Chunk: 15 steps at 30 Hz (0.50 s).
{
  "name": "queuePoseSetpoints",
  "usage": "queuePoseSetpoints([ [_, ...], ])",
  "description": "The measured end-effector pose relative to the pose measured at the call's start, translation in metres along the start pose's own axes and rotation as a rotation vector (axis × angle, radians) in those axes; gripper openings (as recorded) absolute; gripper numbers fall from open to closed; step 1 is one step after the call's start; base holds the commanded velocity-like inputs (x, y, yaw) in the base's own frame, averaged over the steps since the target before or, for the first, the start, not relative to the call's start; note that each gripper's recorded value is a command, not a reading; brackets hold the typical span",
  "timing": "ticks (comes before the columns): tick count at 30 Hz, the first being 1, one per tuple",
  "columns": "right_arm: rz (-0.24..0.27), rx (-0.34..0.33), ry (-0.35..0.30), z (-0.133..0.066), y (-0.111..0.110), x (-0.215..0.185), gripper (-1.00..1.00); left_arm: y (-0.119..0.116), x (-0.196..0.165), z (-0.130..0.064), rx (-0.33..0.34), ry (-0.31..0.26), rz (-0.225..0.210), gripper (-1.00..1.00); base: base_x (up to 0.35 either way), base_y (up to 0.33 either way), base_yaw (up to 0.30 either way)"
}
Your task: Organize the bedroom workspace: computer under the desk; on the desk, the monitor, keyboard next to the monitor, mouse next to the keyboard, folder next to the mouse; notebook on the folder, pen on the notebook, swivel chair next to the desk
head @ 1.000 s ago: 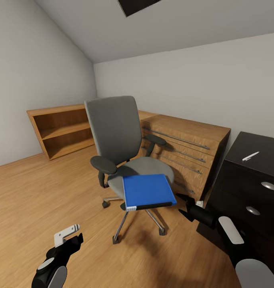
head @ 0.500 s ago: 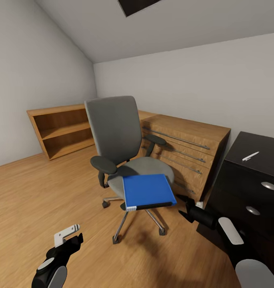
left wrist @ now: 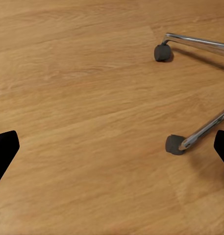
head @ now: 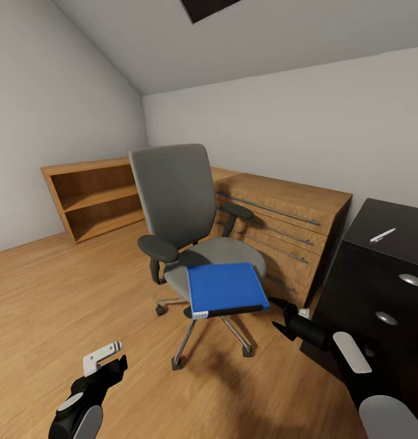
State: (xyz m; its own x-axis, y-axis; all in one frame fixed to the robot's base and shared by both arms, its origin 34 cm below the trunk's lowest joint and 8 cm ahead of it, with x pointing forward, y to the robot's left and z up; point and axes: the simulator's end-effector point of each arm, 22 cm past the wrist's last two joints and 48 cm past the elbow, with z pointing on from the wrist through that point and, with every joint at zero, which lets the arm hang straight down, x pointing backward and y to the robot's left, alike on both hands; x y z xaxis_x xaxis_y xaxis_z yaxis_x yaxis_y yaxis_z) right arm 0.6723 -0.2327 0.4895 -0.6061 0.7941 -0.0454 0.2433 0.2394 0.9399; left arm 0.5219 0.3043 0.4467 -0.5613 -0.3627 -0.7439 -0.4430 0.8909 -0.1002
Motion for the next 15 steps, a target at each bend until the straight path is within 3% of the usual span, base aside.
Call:
queuePoseSetpoints([
  [15, 0.001, -0.001, -0.001, 0.0002, 0.0003, 0.0001, 1.0, 0.0006, -0.0002, 0.0002, -0.001, 0.0, 0.002, 1.0, 0.0, 0.0, 0.0],
])
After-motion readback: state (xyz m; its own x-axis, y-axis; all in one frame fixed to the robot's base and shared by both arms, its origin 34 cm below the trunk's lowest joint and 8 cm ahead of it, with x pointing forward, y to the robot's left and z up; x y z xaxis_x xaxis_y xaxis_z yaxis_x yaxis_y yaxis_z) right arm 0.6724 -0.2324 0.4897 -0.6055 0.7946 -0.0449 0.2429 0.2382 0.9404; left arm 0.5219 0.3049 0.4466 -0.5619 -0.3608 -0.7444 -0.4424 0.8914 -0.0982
